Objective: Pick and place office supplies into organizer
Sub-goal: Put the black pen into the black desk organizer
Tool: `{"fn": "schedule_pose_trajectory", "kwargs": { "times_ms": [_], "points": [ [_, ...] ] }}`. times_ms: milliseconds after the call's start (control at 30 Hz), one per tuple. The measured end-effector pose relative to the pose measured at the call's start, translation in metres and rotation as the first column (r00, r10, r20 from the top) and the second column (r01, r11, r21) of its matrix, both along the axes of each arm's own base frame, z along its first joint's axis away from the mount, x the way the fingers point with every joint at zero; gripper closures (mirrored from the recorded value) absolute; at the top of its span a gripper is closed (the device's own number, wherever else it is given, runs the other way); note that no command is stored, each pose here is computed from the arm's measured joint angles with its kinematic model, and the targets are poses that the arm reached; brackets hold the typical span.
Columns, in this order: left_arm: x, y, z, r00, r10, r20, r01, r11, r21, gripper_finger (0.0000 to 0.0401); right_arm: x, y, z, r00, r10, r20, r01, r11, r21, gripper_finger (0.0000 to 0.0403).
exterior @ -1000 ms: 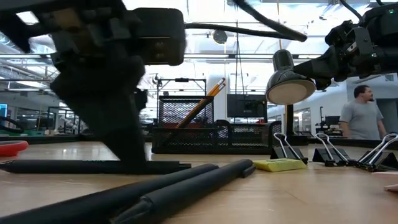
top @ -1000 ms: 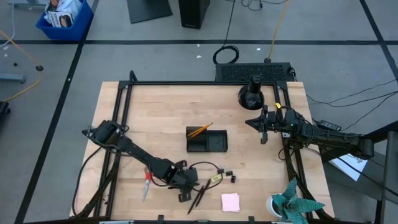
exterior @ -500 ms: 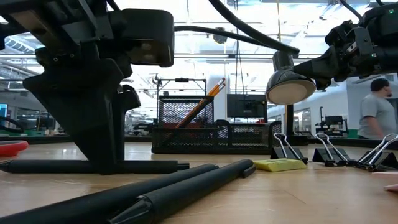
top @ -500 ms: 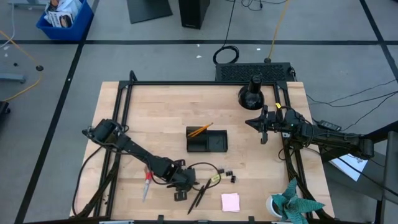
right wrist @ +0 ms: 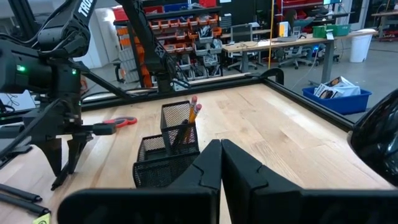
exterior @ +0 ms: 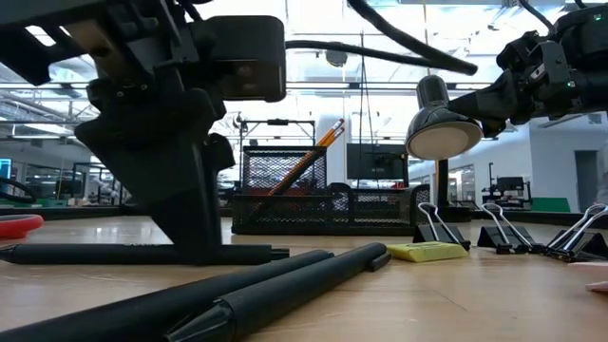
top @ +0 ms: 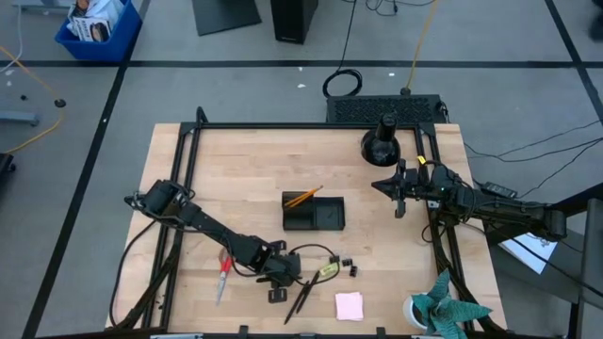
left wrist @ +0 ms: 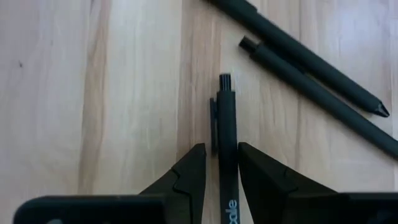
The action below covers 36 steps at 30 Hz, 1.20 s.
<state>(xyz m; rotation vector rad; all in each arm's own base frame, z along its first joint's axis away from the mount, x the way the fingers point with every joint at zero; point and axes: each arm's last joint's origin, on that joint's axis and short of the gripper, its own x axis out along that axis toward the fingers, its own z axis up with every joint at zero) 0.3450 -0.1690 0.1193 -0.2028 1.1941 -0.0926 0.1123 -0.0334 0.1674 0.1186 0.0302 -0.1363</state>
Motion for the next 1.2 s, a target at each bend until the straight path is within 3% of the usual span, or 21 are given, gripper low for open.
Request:
{"fn": "schedule_pose_trajectory", "kwargs": {
  "times_ms": [433,700,833,1067,1200],
  "points": [
    [0.004,-0.001,-0.014,0.999,-0.037,0.013,0.036,0.997,0.066,0.0301,0.000,0.000,0.000,1.000,0.000,0.000,0.000,1.000,-0.001,0.0399],
    [0.007,-0.001,-0.013,0.998,-0.037,0.041,0.035,0.998,0.049,0.0385,0.000,0.000,0.000,1.000,0.000,0.000,0.000,1.000,-0.001,0.0399],
    [0.008,-0.002,-0.013,0.997,-0.056,0.051,0.053,0.997,0.049,0.0374,0.000,0.000,0.000,1.000,0.000,0.000,0.000,1.000,-0.001,0.0399],
    [0.005,0.002,0.007,0.986,-0.118,0.114,0.102,0.985,0.138,0.0381,0.000,0.000,0.000,1.000,0.000,0.000,0.000,1.000,0.001,0.0399],
    [0.004,0.013,0.034,0.973,-0.130,0.190,0.090,0.974,0.207,0.0391,0.000,0.000,0.000,1.000,0.000,0.000,0.000,1.000,0.003,0.0399]
  ]
}}
